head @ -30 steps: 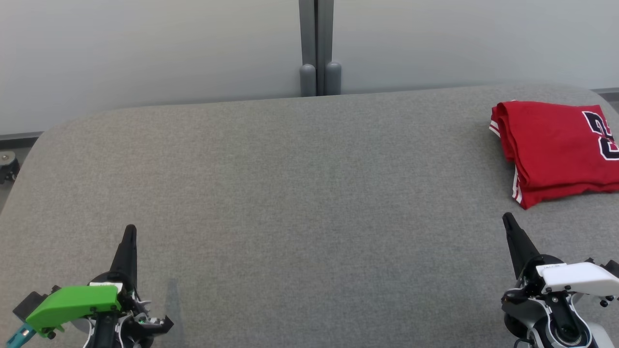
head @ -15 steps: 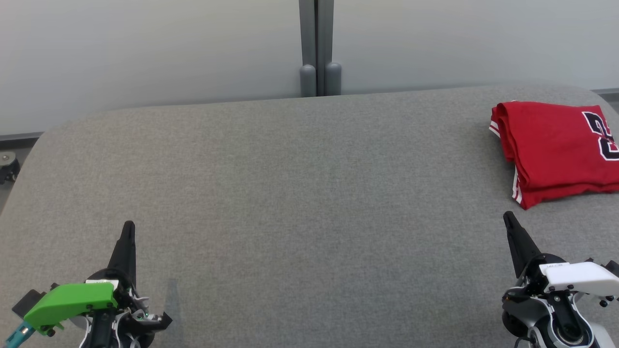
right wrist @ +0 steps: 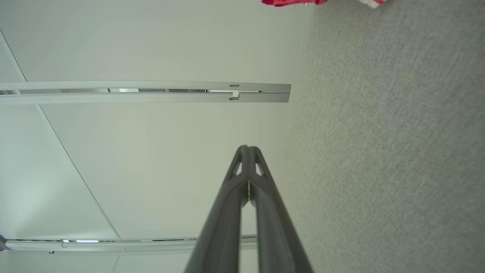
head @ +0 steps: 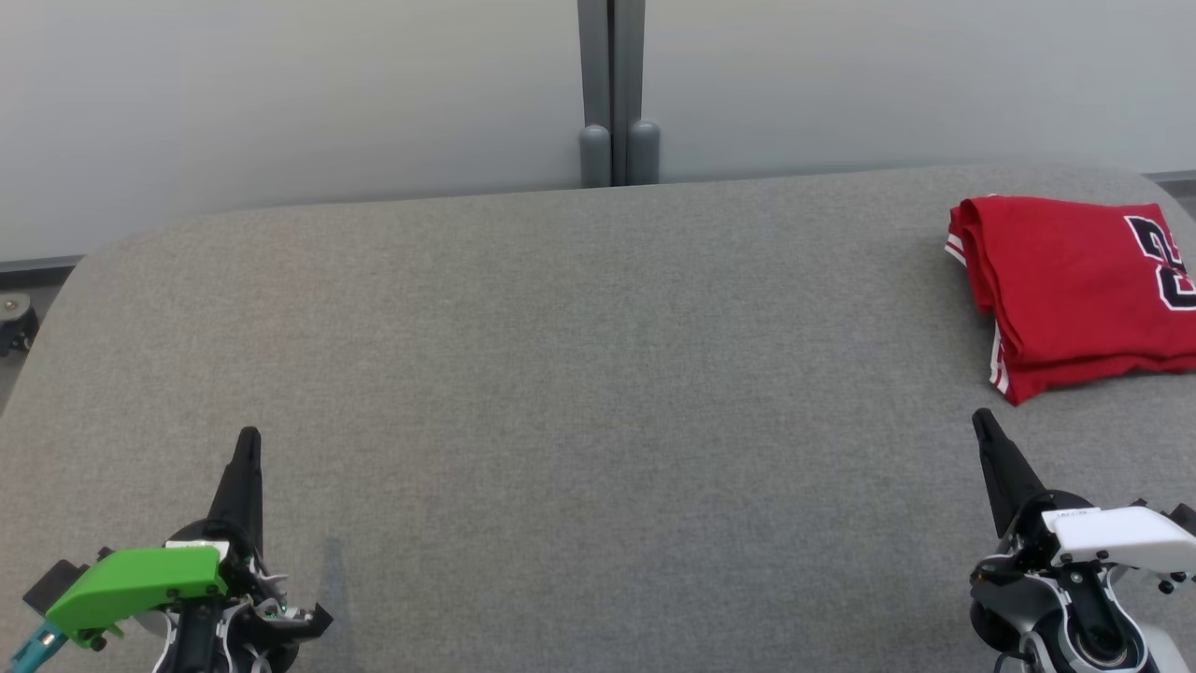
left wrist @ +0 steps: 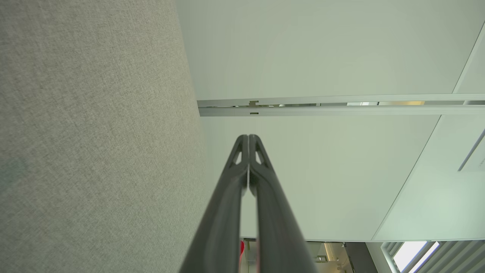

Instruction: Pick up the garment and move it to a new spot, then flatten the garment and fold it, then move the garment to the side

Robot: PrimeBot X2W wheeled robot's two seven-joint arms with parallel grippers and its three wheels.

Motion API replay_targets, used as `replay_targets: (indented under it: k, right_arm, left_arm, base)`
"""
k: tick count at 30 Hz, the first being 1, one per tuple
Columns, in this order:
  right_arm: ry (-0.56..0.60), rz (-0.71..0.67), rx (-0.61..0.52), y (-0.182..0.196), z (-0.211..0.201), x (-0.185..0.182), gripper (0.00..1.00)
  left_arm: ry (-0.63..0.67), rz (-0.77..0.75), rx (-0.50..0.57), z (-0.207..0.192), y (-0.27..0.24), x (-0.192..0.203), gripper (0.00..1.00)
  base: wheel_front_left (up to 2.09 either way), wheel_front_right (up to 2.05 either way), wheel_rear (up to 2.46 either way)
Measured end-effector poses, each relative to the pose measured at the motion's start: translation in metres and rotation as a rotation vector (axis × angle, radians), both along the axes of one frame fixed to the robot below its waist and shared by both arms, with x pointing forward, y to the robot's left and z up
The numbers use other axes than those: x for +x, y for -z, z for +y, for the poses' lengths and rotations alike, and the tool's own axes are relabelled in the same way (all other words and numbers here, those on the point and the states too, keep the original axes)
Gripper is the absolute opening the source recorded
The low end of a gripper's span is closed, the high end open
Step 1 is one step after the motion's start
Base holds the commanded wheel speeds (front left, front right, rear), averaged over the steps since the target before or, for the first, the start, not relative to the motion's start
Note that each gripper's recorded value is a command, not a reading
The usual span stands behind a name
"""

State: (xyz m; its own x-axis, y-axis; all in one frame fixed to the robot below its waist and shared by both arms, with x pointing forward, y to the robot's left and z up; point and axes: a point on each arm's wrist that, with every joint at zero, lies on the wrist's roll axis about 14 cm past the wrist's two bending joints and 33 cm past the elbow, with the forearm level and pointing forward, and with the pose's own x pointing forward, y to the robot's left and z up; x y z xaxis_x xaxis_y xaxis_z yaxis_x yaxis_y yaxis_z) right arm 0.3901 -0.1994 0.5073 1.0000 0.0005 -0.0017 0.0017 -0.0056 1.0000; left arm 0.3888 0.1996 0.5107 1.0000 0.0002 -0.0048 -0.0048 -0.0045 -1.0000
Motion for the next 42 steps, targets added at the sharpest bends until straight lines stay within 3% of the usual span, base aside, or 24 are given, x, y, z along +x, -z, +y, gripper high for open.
replay_targets:
  k: [42]
  right_arm:
    - [0.000,0.000,0.000,0.0000,0.0000,0.0000,0.00]
  left_arm:
    - [0.000,0.000,0.000,0.0000,-0.0001,0.0000,0.00]
  base:
    - [0.00,0.00,0.00]
